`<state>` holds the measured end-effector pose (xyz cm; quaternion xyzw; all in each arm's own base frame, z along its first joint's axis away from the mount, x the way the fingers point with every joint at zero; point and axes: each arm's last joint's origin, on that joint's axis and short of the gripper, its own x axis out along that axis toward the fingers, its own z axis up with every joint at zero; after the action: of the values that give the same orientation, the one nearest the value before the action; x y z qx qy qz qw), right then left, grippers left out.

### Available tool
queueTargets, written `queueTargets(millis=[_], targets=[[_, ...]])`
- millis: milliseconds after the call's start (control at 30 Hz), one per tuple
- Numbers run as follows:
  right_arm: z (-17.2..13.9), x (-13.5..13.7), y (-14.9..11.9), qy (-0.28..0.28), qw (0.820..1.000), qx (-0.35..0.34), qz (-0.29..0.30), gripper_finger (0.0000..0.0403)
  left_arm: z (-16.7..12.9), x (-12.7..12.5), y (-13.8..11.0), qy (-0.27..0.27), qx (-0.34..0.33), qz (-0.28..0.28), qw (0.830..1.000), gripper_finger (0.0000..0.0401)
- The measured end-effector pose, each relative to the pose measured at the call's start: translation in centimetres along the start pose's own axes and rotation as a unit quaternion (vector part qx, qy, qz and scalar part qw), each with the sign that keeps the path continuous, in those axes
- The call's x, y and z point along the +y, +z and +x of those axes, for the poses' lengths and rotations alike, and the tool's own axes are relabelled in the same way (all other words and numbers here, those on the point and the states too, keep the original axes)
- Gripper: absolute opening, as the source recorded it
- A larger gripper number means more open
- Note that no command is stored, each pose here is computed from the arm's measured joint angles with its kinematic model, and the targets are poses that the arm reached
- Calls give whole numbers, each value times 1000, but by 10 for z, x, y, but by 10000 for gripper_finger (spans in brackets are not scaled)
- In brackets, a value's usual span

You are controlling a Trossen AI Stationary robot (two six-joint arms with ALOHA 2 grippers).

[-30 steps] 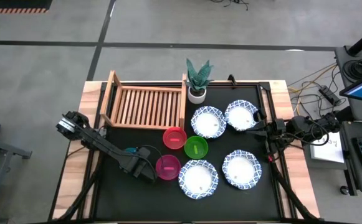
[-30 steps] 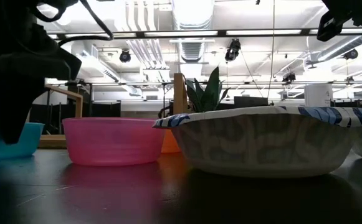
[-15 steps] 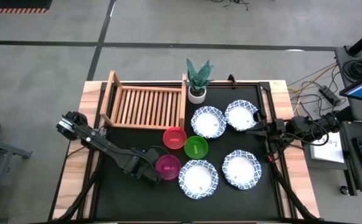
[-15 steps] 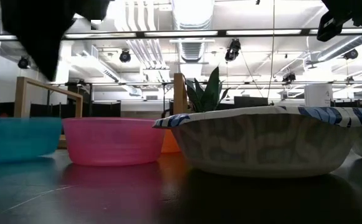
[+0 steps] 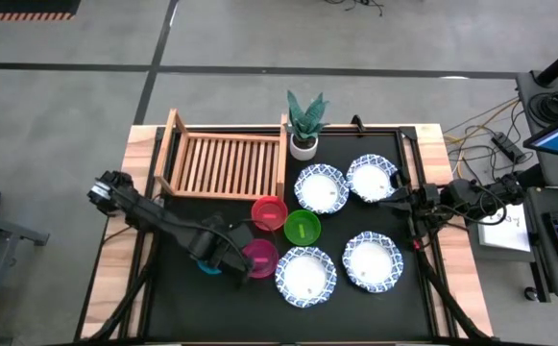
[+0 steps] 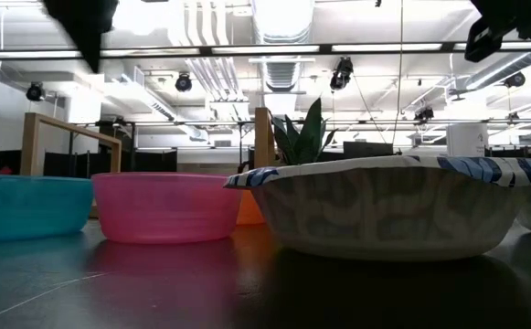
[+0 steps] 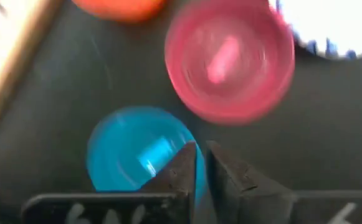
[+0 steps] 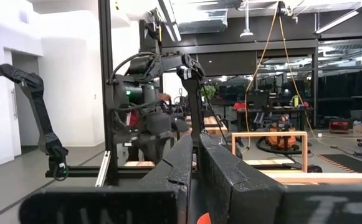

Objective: Place and stack bowls onto a shelf
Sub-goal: Put the blue bowl on the shelf

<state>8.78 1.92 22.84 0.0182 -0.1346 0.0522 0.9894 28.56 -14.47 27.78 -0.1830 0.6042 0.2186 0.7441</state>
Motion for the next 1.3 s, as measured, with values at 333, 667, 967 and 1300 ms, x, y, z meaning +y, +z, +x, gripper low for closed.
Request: queueTargets(millis=[333,667,967,1300], targets=[[0,0,-3,0,1000,15,-2,18,38,-7,-10,-54,42,-161,985,189],[0,0,-3,0,1000,16,-1,18,76,9,-27,-8,71,-178,981,231],[0,0,-3,0,1000,16,-1,18,104,19,-41,1,75,-163,984,231],[0,0,-3,0,1000,16,-4,18,112,21,-45,-10,71,-146,987,95]])
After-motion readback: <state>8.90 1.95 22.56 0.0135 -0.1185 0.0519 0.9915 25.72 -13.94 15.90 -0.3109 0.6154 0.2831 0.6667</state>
